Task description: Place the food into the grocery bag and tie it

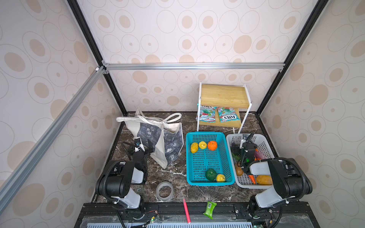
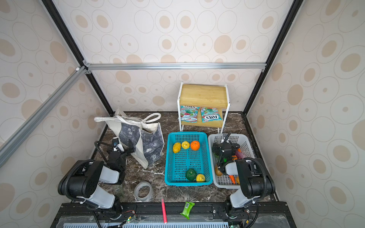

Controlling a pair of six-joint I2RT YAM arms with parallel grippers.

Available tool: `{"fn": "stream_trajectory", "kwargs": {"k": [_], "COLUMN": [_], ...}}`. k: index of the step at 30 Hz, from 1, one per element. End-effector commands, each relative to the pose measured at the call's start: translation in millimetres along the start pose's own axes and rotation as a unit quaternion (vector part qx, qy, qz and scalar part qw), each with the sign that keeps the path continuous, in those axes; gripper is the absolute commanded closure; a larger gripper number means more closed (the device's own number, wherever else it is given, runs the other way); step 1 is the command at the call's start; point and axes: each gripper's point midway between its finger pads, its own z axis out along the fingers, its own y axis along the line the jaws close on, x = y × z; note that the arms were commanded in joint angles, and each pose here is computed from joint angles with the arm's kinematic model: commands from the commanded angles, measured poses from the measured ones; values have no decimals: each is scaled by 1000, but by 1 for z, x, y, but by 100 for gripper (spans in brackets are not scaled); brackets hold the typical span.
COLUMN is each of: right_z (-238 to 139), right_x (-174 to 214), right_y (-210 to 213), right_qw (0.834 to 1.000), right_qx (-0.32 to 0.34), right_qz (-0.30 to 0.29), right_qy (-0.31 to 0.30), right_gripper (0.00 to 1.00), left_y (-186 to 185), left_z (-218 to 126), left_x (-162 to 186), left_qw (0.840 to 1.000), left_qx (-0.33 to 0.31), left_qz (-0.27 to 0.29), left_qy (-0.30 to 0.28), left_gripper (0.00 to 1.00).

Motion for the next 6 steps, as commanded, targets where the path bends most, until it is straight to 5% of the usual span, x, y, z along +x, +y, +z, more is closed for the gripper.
{"fn": "stream_trajectory", "kwargs": {"k": [1,6], "right_z": [1,1], "right_x": [-11,-12], "right_y": [0,0], "right_qw": [1000,1000], "right_qx": [-2,-2], "right_qz": [6,7], "right_qy": [-13,-14], "right_gripper": [0,0], "left_y": [-15,-14], "left_z": [7,4], "left_x": [-1,-3], "left_qw": [999,999], "left_qx": [40,42], "left_qz": [18,18], "left_qy": [4,-2], "left_gripper": [1,1]}}
